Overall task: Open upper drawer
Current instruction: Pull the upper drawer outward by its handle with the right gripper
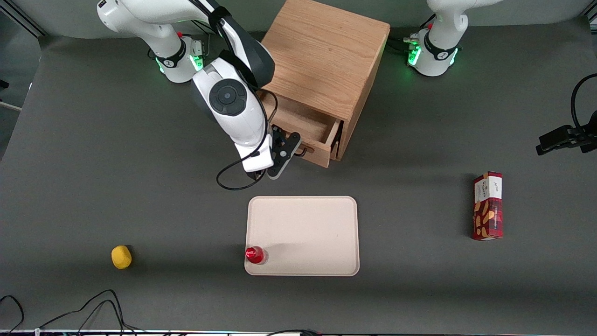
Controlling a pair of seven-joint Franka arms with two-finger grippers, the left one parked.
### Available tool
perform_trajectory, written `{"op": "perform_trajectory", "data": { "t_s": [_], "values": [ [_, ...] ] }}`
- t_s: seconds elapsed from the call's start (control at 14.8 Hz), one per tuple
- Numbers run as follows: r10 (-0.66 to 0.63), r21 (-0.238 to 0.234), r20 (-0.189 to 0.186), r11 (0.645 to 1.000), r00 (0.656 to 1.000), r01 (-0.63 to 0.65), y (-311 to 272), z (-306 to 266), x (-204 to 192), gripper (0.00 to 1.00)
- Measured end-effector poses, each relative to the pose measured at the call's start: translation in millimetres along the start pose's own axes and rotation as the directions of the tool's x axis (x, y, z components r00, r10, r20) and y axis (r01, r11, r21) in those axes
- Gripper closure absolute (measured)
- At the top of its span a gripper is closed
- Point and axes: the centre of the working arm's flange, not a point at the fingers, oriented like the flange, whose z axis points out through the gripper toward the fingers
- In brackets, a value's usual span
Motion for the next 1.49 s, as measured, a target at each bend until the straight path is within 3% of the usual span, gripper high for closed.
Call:
{"op": "perform_trajectory", "data": {
  "t_s": [0.27, 0.61, 1.49],
  "values": [
    [-0.008, -0.022, -0.003, 1.0, 1.0, 0.007, 24.2, -3.4, -6.3, 0.0],
    [0.005, -0.062, -0.041, 0.998, 0.999, -0.007, 54.3, -14.4, -11.6, 0.0],
    [0.05, -0.087, -0.112, 0.994, 0.992, -0.06, 107.0, -16.2, -22.6, 0.0]
  ]
}}
